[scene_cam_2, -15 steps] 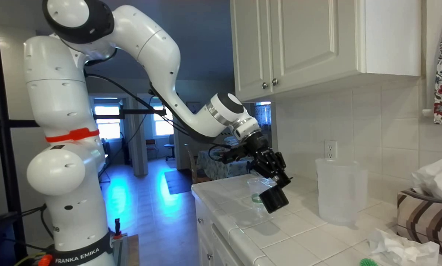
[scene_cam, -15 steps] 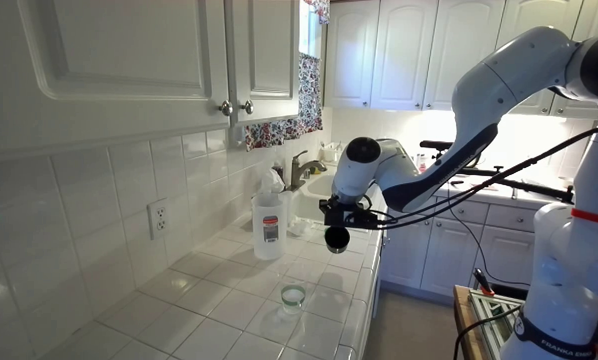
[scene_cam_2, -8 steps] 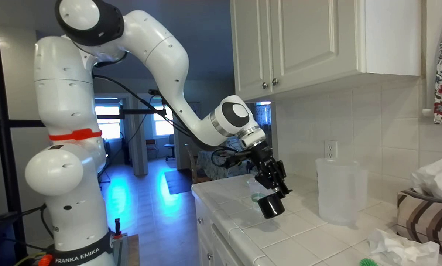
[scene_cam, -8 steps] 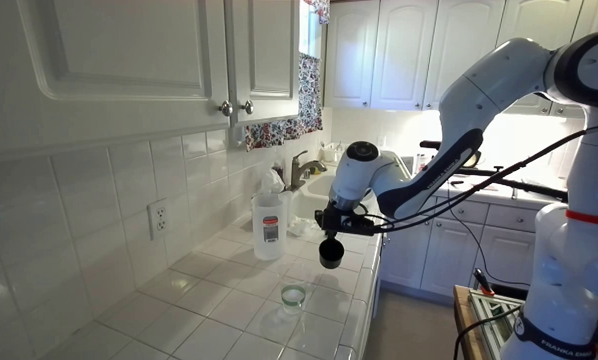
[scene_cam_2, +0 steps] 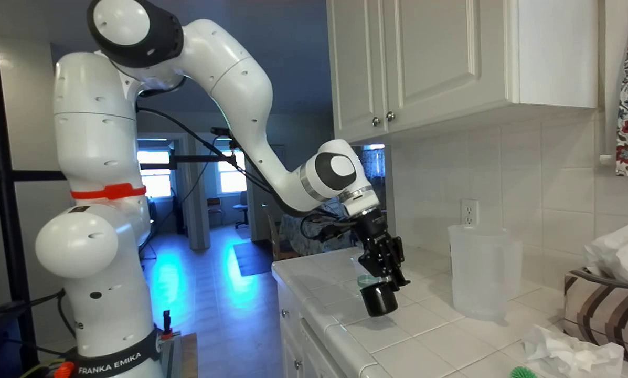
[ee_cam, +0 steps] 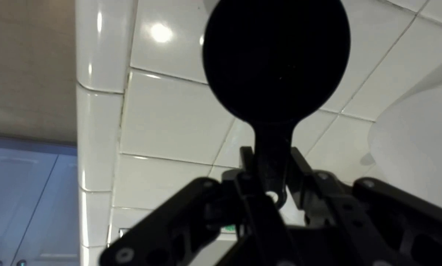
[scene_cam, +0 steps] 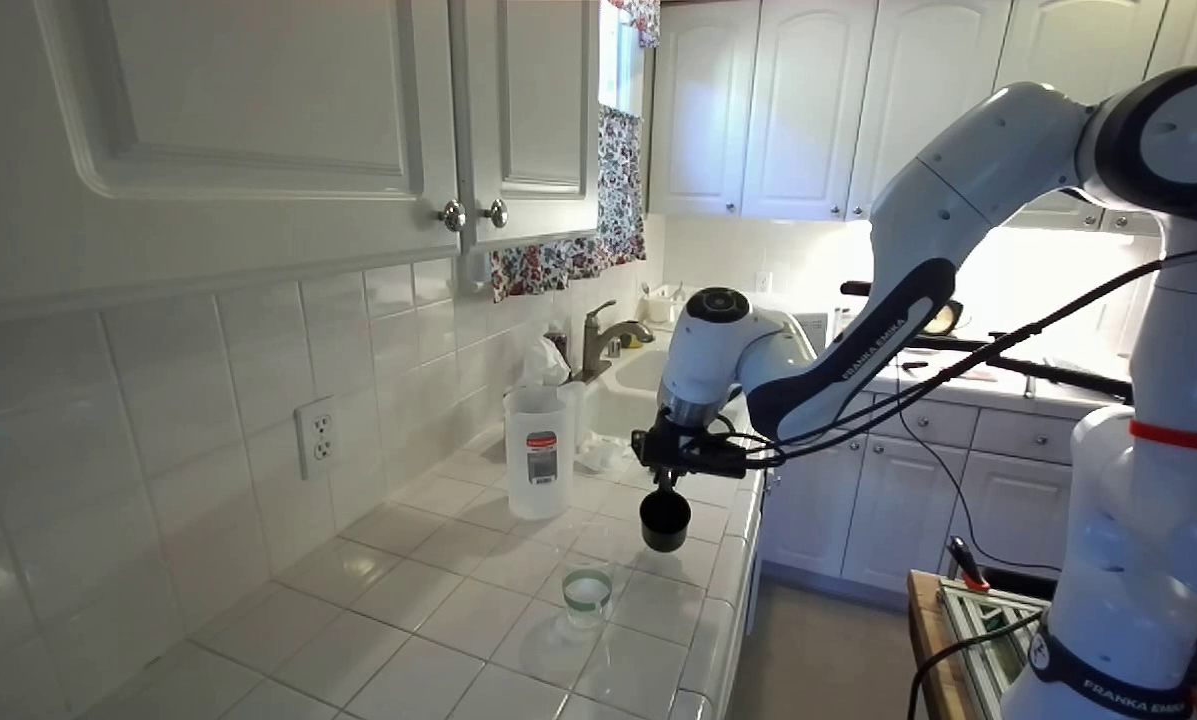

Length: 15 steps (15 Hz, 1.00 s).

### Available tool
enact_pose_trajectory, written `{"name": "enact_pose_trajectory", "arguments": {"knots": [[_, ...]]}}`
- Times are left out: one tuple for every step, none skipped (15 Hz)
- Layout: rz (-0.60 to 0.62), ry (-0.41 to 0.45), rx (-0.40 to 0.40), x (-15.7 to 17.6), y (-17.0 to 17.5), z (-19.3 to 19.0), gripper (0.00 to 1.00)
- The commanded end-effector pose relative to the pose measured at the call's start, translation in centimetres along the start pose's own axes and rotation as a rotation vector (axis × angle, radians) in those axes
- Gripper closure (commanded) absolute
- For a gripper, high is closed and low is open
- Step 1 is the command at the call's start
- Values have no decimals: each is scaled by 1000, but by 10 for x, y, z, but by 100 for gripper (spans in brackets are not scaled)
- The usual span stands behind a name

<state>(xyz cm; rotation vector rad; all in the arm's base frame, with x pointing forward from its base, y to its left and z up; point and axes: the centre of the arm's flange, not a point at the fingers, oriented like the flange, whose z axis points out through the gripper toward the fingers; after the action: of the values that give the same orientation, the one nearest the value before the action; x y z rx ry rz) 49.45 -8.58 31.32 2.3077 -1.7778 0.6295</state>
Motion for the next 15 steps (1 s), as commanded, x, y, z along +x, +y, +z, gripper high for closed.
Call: {"name": "enact_pose_trajectory", "arguments": {"knots": [[19,-57,-31,5,1,12,94],[29,-62,-38,5,1,16,94],[34,-68,-39,5,1,17,94],[39,-68,-44,5,1,19,94],[47,-76,-45,5,2,21,94],[55,-83,-42,5,2,23,94],[61,-91,-44,6,2,24,94],[66,-99,-45,6,3,25,94],[71,-110,-42,7,3,25,94],[74,-121,-40,7,3,25,94],[76,-135,-37,8,2,25,94],[78,-145,-38,8,2,26,94],[81,-157,-37,8,2,27,94],[81,-168,-36,9,1,27,94],[82,-176,-36,8,1,29,94]]}}
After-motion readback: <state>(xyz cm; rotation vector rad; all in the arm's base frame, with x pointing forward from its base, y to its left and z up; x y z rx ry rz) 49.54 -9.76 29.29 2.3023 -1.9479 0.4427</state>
